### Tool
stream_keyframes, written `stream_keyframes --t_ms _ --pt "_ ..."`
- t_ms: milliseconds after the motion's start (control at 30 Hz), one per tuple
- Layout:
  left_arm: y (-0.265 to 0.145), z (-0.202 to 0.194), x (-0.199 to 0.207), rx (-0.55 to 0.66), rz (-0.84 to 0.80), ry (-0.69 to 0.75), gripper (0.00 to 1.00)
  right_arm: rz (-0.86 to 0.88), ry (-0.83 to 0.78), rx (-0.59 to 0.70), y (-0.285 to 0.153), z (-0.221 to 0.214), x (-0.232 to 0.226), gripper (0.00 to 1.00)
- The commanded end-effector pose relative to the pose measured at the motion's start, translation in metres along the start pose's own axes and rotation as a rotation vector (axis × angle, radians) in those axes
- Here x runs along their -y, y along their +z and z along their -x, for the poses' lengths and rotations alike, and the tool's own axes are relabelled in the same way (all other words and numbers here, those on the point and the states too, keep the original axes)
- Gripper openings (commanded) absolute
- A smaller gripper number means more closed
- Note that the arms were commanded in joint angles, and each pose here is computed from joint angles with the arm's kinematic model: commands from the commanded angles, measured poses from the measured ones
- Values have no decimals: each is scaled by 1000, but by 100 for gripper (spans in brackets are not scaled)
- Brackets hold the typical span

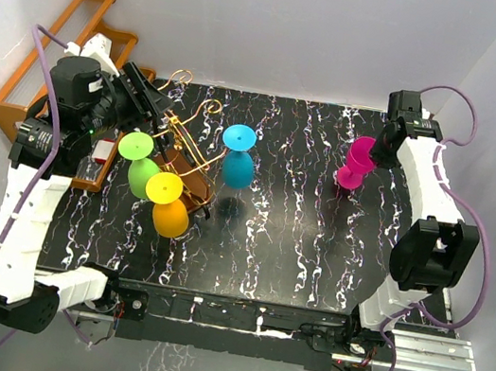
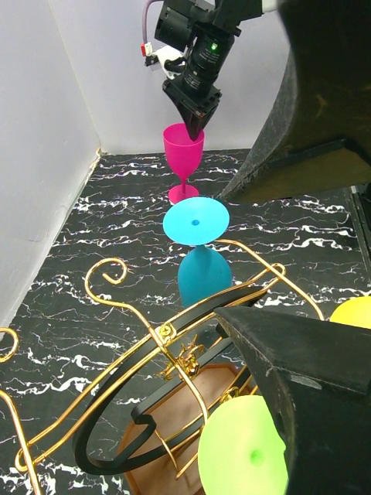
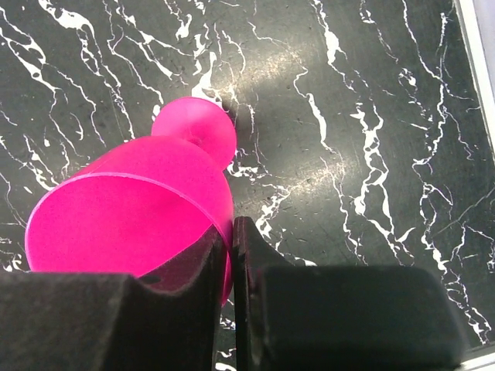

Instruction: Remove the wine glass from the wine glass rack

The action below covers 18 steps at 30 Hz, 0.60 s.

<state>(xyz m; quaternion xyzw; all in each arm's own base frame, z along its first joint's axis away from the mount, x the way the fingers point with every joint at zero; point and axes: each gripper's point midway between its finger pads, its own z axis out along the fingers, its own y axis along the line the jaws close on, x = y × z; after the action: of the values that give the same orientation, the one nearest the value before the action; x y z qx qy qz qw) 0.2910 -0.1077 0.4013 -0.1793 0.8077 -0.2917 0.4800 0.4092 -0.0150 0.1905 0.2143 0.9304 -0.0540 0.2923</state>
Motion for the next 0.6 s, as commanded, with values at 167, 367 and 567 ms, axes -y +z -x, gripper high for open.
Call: stream_keyframes --t_ms 167,367,567 --pt "-10 2 7 20 -39 12 53 98 26 87 -10 26 -18 29" --pt "-7 1 6 17 -38 10 53 268 16 170 -72 60 -41 41" --pt "2 -1 6 7 -46 3 53 651 -6 234 -171 71 -92 49"
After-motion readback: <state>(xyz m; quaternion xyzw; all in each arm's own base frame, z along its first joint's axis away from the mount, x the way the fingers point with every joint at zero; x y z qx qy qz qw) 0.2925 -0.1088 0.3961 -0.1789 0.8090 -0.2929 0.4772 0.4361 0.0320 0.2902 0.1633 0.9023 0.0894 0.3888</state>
